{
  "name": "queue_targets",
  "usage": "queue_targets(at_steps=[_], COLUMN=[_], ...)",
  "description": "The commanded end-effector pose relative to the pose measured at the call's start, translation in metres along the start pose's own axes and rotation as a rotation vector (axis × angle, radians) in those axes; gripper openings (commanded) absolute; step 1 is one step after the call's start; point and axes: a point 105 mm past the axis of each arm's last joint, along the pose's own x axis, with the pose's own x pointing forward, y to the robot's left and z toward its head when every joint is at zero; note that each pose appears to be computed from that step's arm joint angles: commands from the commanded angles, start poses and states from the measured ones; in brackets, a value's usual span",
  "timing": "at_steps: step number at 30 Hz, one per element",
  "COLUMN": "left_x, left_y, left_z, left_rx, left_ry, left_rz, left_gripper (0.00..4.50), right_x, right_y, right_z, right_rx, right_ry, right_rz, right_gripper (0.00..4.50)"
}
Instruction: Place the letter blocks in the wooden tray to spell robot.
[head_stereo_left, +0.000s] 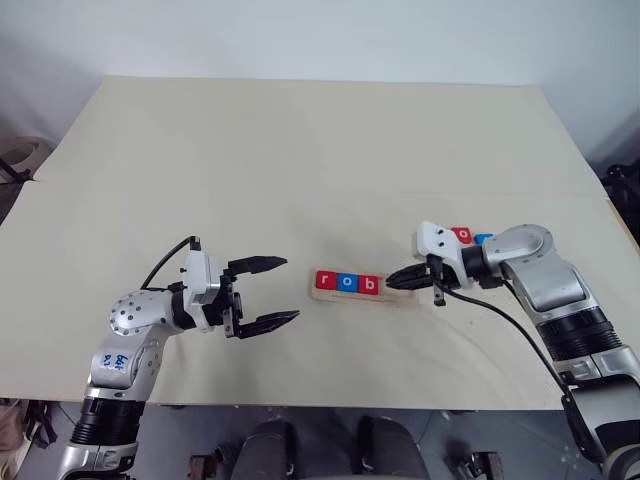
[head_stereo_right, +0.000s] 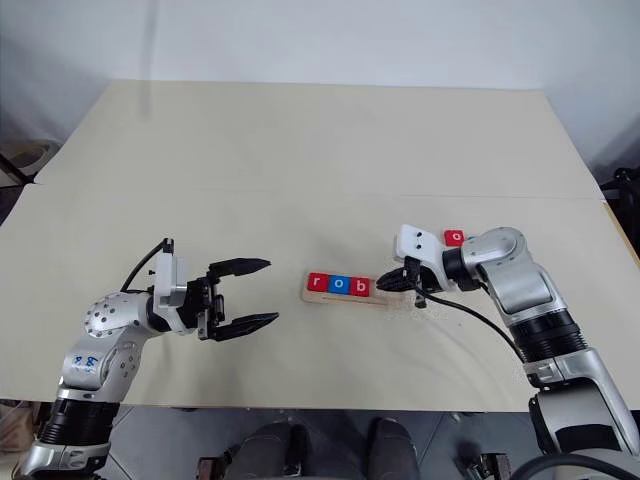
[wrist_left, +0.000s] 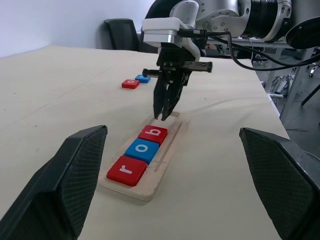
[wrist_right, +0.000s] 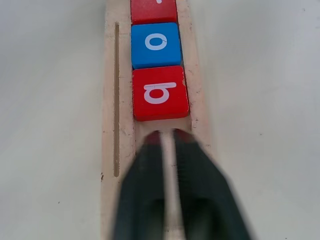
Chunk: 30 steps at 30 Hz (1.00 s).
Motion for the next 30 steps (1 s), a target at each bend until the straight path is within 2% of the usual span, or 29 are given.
queue_targets(at_steps=[1, 20, 24, 27, 30], left_x=[0.001, 0.001, 0.001, 0.002, 0.003], left_y=[-0.001, 0.000, 0.000, 0.000, 0.002], left_z=[0.007, 0.008, 0.008, 0.006, 0.005], left_rx=[0.038, 0.042, 0.039, 0.030, 0.024], left_ry=[-0.014, -0.012, -0.013, -0.013, -0.014], left_rz=[-0.011, 0.008, 0.004, -0.005, -0.011], left_gripper=[4.50, 4.50, 4.50, 4.50, 4.50], right_x=[0.003, 0.013, -0.003, -0.024, -0.043], right_y=[-0.002, -0.001, -0.003, -0.008, -0.003], right_z=[0.005, 0.016, 0.012, 0.010, 0.004], right_rx=[-0.037, -0.063, -0.048, -0.018, 0.038], right_ry=[-0.008, -0.031, -0.036, -0.074, -0.122], right_rz=[-0.009, 0.002, -0.033, -0.124, -0.184], right_gripper=[0.02, 0.02, 0.02, 0.02, 0.59])
